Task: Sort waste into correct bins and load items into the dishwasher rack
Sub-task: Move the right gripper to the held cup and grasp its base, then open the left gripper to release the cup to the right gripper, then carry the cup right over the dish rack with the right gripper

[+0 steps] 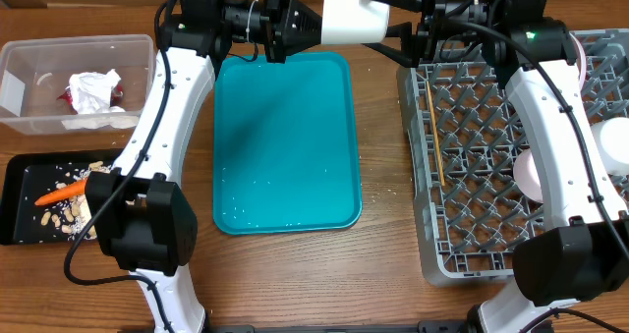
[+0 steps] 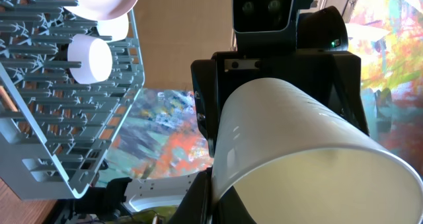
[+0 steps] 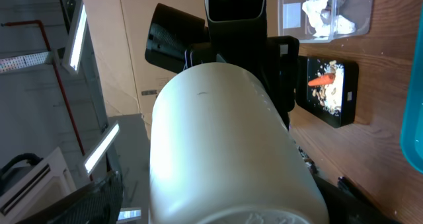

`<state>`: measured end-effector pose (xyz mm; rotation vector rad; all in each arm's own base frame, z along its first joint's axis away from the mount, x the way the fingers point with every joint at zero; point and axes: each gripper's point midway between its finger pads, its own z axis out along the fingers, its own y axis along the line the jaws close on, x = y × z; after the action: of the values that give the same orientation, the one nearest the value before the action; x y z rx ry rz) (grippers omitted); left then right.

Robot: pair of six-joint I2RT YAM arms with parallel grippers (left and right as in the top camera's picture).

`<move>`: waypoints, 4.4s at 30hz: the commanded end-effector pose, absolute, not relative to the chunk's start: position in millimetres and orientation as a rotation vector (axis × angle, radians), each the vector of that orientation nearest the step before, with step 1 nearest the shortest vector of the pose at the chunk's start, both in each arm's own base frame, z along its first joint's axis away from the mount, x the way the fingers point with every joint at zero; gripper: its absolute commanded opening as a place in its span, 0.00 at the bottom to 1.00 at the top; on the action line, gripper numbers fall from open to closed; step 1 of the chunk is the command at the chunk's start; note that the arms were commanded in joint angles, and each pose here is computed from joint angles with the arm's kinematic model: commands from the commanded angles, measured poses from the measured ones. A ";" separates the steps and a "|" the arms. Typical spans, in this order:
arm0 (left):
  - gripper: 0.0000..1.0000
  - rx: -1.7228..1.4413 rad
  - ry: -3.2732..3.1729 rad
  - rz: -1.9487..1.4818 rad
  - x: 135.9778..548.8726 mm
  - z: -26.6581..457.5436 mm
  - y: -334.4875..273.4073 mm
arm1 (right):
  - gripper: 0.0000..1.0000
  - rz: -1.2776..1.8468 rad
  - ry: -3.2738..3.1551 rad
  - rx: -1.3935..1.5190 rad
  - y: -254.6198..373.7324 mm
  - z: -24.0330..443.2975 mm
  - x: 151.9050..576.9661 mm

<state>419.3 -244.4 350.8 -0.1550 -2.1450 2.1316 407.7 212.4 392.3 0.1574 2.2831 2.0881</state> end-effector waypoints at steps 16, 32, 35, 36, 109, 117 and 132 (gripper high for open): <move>0.04 -0.194 -2.183 2.177 418.1 370.5 -233.6 | 0.82 2.087 2.263 0.159 214.2 400.7 411.1; 0.04 -0.191 -2.186 2.179 419.0 370.5 -232.0 | 0.79 2.078 2.268 0.243 213.0 399.4 417.1; 0.04 -0.186 -2.191 2.184 420.7 370.5 -228.6 | 0.78 2.078 2.258 0.232 213.1 401.7 417.9; 0.04 -0.184 -2.191 2.186 421.1 370.5 -227.7 | 0.78 2.083 2.258 0.239 213.0 402.3 418.1; 0.58 0.419 -3.073 1.276 454.4 209.7 -128.9 | 0.35 0.487 2.324 0.641 -18.8 299.4 476.8; 0.62 0.394 -3.129 1.065 442.8 192.9 -131.8 | 0.38 -0.032 2.333 0.840 -87.5 280.3 451.0; 0.66 0.326 -3.136 0.932 427.2 181.7 -146.8 | 0.39 -0.191 2.446 0.944 -116.3 218.5 441.2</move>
<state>429.3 -148.0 174.5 0.3784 -3.0924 0.9487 440.1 -111.2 237.2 0.9279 2.4098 -0.1573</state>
